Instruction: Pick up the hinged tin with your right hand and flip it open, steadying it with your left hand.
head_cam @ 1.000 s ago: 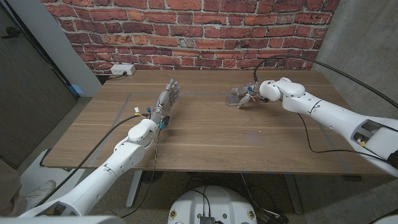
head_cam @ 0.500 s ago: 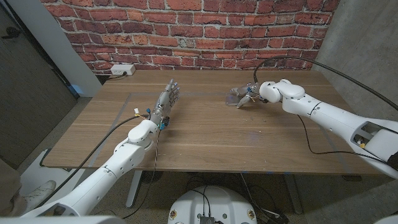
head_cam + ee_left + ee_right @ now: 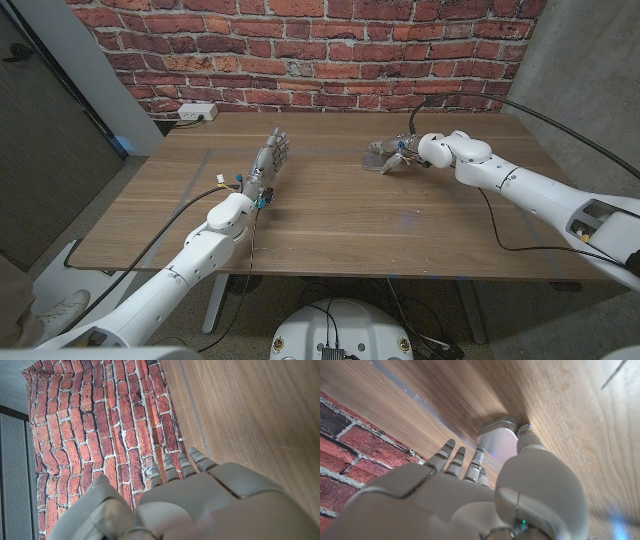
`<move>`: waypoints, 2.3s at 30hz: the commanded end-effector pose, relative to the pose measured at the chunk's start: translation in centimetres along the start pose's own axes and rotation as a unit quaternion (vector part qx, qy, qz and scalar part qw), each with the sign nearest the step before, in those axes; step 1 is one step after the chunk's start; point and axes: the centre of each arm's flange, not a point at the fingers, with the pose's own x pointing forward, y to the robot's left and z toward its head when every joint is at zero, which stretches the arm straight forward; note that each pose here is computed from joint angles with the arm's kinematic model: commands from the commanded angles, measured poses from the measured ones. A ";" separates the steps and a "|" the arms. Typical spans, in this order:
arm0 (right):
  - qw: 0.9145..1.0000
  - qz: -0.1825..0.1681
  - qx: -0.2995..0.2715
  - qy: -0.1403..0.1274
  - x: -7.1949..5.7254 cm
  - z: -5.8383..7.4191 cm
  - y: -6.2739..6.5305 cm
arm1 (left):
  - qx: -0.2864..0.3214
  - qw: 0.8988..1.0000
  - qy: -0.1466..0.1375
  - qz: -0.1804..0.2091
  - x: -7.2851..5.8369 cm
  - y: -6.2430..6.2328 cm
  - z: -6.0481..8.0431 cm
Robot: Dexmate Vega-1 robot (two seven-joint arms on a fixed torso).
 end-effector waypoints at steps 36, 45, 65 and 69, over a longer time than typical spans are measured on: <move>0.860 -0.149 0.474 -0.118 -6.4 -3.2 -3.7 | 0.006 0.999 -0.046 -0.006 0.3 -1.5 2.4; 0.846 -0.162 0.495 -0.111 -6.8 -2.7 -3.1 | 0.009 0.998 -0.063 -0.014 0.4 -1.9 3.4; 0.818 -0.153 0.543 -0.111 -6.6 -1.3 -2.2 | 0.048 0.996 -0.070 -0.011 1.1 -2.6 5.1; 0.808 -0.147 0.556 -0.130 -6.5 -0.8 -2.4 | 0.061 0.995 -0.070 -0.021 1.5 -2.7 5.4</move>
